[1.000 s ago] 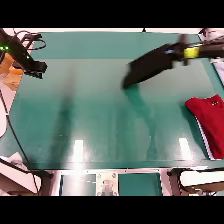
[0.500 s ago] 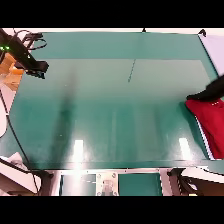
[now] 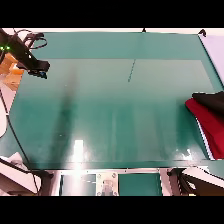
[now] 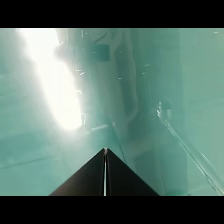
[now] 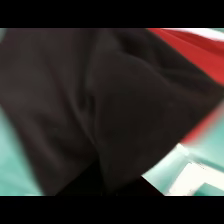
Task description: Fold the shirts.
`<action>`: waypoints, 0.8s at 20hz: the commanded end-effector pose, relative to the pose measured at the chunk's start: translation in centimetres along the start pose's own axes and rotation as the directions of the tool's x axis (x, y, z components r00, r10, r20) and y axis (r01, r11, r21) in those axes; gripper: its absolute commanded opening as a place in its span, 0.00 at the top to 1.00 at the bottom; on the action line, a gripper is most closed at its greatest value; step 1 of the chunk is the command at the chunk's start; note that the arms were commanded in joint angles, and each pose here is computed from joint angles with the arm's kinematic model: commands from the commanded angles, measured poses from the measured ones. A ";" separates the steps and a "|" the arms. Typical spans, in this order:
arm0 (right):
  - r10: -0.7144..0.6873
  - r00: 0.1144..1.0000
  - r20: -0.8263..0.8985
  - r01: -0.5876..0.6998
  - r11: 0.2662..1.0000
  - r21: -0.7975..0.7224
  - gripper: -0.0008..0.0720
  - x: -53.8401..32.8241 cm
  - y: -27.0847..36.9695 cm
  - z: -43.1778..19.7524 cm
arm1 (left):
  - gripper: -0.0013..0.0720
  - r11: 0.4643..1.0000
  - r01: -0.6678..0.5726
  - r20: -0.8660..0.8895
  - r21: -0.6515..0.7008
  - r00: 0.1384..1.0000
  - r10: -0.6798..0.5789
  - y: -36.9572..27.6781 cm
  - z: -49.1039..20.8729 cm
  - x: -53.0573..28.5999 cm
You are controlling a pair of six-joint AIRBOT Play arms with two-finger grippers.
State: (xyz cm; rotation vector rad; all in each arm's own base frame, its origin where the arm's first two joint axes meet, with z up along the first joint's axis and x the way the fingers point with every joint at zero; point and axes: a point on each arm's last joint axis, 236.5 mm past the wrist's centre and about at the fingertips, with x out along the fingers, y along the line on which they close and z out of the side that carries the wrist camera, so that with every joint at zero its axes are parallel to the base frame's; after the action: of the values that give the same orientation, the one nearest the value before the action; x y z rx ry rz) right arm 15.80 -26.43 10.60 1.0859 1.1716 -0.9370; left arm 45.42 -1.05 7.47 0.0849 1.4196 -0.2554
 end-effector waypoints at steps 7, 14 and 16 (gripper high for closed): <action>-0.144 0.977 -0.156 0.151 0.988 0.035 0.15 7.2 -4.3 -3.0 | 0.95 1.000 0.009 -0.007 0.007 1.000 -0.009 -0.2 -0.2 0.0; 0.362 0.930 -0.068 -0.351 0.815 -0.461 0.97 4.0 18.3 -6.2 | 0.96 0.983 0.181 0.006 -0.026 0.983 -0.181 -5.1 -2.2 -1.5; 0.363 0.922 -0.135 -0.366 0.701 -0.612 0.97 4.1 21.5 -11.6 | 0.96 0.982 0.187 0.073 -0.034 0.980 -0.184 -6.1 -3.7 -2.3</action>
State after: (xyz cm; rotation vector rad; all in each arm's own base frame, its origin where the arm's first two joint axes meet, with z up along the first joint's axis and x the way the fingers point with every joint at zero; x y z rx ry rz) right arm 29.83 -17.14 7.69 0.8661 1.1367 -0.4218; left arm 41.66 -4.26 8.84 -0.0285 1.4373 -0.3532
